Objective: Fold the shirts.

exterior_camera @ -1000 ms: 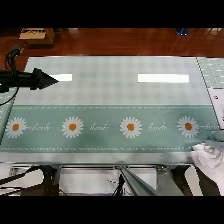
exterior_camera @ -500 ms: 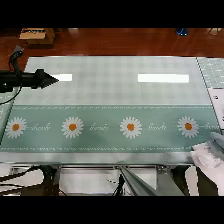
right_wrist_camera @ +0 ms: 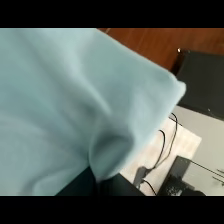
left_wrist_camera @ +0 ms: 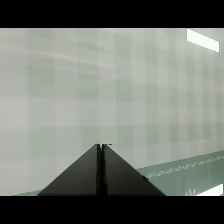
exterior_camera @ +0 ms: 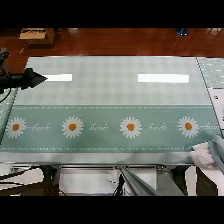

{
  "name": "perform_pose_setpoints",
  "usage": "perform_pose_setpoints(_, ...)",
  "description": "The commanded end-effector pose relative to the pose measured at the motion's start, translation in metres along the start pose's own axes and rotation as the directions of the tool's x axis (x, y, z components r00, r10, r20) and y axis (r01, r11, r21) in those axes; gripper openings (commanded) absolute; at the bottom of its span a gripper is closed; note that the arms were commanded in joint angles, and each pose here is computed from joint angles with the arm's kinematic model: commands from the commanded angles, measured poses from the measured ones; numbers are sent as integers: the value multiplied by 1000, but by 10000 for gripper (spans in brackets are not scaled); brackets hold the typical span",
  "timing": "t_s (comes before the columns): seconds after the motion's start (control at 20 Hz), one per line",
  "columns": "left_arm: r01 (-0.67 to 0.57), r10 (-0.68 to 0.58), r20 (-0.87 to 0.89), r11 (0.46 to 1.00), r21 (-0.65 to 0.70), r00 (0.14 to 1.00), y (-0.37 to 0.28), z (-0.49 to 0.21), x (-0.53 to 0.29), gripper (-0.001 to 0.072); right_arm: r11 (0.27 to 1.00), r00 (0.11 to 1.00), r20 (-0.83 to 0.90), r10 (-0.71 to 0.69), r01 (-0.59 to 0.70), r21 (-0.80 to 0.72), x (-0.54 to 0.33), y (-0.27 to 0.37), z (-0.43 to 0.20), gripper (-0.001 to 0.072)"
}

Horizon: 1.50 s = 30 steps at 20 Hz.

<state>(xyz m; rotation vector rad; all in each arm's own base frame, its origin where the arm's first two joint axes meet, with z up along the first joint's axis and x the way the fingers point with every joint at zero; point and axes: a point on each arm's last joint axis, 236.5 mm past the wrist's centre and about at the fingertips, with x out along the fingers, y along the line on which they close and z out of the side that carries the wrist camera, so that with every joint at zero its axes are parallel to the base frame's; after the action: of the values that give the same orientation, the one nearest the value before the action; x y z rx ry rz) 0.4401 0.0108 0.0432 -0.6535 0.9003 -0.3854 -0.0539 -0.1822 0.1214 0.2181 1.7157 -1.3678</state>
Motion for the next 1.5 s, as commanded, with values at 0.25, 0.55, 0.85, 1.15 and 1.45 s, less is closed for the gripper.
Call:
perform_pose_setpoints(0.25, -28, 30, 42, 999, -41, 999, 22, 9, -18, 21, 996, 982, -187, 33, -17, 82, 52, 10, -46, 545)
perform_pose_setpoints(0.55, 31, -31, 1, 998, 50, 1000, -2, 5, -17, 22, 896, 891, 214, 400, -430, 113, -3, 64, 52, 534)
perform_pose_setpoints(0.85, 267, -276, -4, 924, 275, 961, -128, 33, -12, 437, 90, -51, 430, 902, -949, -302, -280, 129, 162, 483)
perform_pose_setpoints(1.15, 306, -279, -125, 848, 433, 952, -250, 17, -17, 437, 128, 6, 183, 983, -736, -665, -343, 209, 104, 483)
perform_pose_setpoints(1.45, -143, 239, -91, 801, 581, 967, -211, 6, -25, 513, 347, 280, 231, 932, -504, -791, -311, 237, 93, 494)
